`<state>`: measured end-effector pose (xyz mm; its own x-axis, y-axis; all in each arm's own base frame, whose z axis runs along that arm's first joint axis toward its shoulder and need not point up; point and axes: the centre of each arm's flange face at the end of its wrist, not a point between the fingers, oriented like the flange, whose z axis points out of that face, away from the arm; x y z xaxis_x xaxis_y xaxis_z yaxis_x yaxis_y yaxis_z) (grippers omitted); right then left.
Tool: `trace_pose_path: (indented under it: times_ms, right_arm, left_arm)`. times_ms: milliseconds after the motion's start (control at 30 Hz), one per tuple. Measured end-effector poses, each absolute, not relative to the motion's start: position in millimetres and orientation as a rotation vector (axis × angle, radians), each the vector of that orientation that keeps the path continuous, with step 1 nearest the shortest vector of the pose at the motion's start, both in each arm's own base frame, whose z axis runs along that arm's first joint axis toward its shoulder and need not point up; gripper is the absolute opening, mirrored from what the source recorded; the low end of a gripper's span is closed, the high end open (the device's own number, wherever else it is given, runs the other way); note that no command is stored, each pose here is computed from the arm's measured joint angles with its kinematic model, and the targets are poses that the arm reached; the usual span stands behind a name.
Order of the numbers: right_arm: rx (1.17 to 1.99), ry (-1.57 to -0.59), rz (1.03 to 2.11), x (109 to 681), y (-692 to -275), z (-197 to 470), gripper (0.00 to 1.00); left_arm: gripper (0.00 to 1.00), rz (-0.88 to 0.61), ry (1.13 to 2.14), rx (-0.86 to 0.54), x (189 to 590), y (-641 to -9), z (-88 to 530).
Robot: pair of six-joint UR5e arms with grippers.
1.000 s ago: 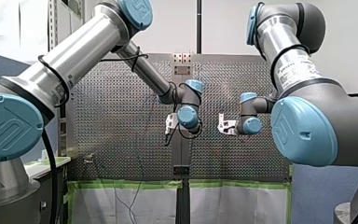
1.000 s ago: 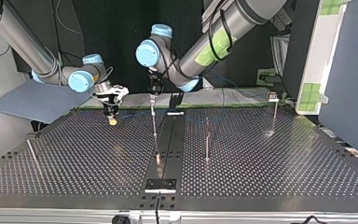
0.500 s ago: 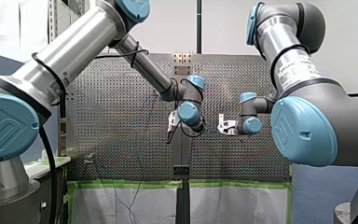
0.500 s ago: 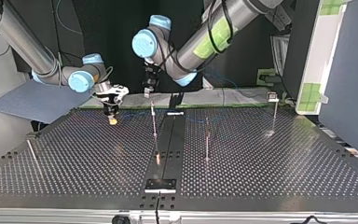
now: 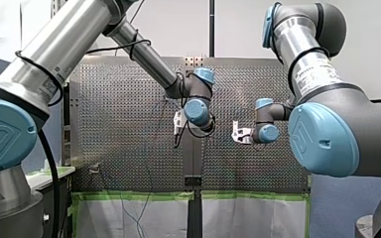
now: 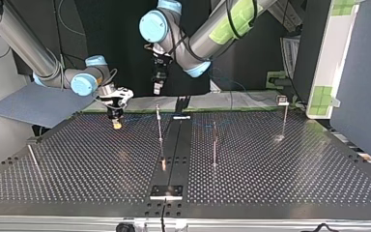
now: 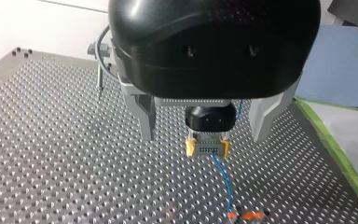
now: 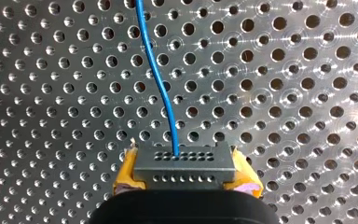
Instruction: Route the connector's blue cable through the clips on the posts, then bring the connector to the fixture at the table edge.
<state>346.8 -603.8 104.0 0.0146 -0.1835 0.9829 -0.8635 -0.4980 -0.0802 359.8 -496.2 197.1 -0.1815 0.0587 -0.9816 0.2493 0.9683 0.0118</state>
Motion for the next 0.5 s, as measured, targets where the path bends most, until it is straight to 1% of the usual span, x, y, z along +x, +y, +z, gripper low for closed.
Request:
trace_pose_path:
  times_ms: [300, 500]
  right_arm:
    - [1.726, -1.082, 1.525, 346.6, -603.2, 103.7, 0.0]
    - [1.727, -1.083, 1.525, 346.5, -603.2, 103.6, 0.0]
  left_arm:
    - [1.0, -0.094, 1.807, 0.225, 330.5, -464.4, 210.2]
    - [1.0, -0.109, 1.815, 0.216, 315.0, -452.1, 218.3]
